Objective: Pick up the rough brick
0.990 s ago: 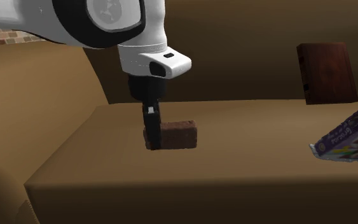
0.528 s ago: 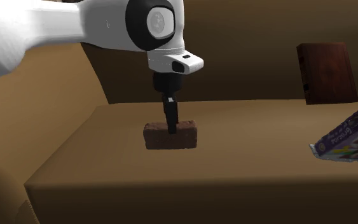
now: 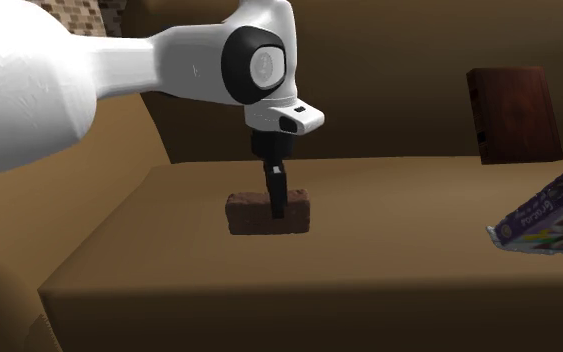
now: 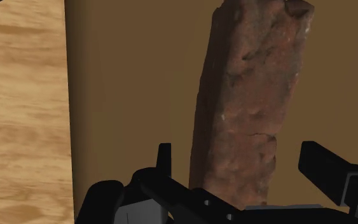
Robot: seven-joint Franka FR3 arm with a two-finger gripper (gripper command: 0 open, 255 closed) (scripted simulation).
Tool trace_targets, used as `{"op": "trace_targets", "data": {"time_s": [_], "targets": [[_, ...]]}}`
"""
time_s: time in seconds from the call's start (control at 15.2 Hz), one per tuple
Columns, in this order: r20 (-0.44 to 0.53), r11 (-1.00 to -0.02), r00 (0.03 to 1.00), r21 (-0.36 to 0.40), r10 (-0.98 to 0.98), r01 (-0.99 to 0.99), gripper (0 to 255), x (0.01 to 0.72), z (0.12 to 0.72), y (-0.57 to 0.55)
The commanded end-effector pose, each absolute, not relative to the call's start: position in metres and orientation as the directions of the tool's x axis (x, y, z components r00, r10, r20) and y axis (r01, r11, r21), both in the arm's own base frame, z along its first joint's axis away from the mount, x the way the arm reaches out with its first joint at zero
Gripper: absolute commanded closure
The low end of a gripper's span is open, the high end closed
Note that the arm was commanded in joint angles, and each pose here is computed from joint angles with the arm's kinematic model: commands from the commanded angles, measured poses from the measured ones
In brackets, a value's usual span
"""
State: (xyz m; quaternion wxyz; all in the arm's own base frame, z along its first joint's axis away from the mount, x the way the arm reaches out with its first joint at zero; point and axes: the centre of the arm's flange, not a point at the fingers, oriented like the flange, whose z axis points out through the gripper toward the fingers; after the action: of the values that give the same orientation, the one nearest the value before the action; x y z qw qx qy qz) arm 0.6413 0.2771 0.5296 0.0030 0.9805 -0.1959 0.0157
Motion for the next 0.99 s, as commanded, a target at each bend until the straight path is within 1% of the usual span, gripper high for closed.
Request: {"op": "trace_targets", "data": {"time_s": [0.0, 0.13, 0.2, 0.79, 0.92], "targets": [[0.032, -0.923, 0.923, -0.001, -0.384, -0.384, 0, 0.641, 0.520, 0.278], [0.032, -0.923, 0.923, -0.001, -0.384, -0.384, 0, 0.641, 0.520, 0.278], [0.032, -0.923, 0.923, -0.001, -0.384, -0.384, 255, 0.641, 0.520, 0.278], [0.032, -0.923, 0.923, -0.001, -0.384, -0.384, 255, 0.641, 0.520, 0.278], [0.032, -0.923, 0.923, -0.001, -0.384, -0.384, 255, 0.641, 0.531, 0.278]]}}
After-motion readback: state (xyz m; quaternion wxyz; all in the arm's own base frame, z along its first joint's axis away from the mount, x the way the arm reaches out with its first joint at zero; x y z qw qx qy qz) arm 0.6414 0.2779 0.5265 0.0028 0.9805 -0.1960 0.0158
